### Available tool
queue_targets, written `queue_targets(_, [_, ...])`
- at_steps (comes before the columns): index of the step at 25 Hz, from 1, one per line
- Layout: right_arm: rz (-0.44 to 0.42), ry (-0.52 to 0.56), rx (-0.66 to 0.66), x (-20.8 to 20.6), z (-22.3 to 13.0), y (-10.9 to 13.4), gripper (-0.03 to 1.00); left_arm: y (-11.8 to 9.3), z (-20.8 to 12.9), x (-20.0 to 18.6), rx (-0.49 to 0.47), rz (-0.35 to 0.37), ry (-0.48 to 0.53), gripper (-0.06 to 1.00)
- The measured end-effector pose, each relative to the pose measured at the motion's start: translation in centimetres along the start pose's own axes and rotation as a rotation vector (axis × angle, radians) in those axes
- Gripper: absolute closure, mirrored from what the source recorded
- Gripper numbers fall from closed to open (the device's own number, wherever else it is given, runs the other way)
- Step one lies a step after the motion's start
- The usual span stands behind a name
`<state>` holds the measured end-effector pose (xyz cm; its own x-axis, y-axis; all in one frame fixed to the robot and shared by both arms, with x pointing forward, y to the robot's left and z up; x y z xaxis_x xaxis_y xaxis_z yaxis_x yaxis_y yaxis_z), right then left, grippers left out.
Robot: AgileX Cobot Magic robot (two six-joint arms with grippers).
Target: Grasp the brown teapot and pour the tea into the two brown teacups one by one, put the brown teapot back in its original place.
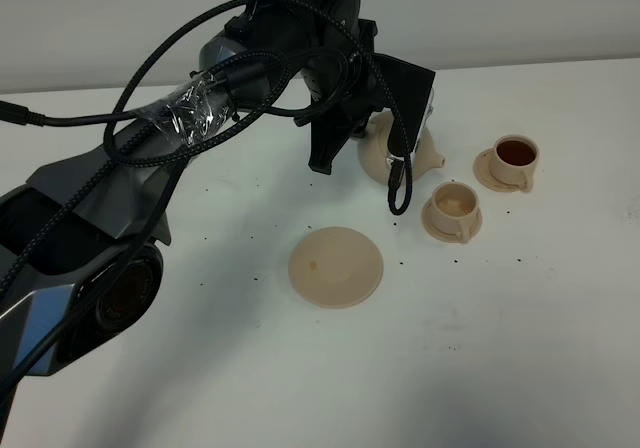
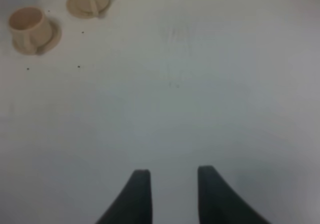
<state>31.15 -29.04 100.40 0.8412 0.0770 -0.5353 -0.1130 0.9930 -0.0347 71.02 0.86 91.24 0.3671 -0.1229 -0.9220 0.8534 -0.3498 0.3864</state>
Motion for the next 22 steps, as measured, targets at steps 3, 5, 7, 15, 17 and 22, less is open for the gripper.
queue_targets(3, [0.0,0.0,0.0,0.0,0.0,0.0,0.73,0.2,0.1,0.3,0.035,0.011,-0.002,0.83])
queue_targets(5, [0.0,0.0,0.0,0.0,0.0,0.0,0.73,0.2,0.0,0.5,0.055,0.014,0.002,0.83])
queue_targets(7, [0.0,0.0,0.0,0.0,0.0,0.0,0.73,0.1,0.0,0.8,0.064,0.011,0.007,0.83])
queue_targets(15, [0.0,0.0,0.0,0.0,0.0,0.0,0.73,0.4,0.3,1.3,0.109,0.034,0.005,0.83])
queue_targets(17, [0.0,0.0,0.0,0.0,0.0,0.0,0.73,0.5,0.5,1.3,0.122,0.041,0.005,0.83])
queue_targets(22, [0.0,0.0,0.0,0.0,0.0,0.0,0.73,0.9,1.9,1.4,0.166,0.079,-0.011,0.83])
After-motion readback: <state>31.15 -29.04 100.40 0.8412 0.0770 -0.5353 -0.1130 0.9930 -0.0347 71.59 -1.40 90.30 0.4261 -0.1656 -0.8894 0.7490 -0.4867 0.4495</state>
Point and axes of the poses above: a point on each arm's last joint axis where the gripper is mounted, x pointing out along that axis toward the gripper, y along the wrist's bending axis when the last joint is at zero, z = x × y, the point moved 8 cm from there along x, pointing out along that axis toward the gripper, and after that the axes turned 1 degree about -x, right-handed, at the moved point
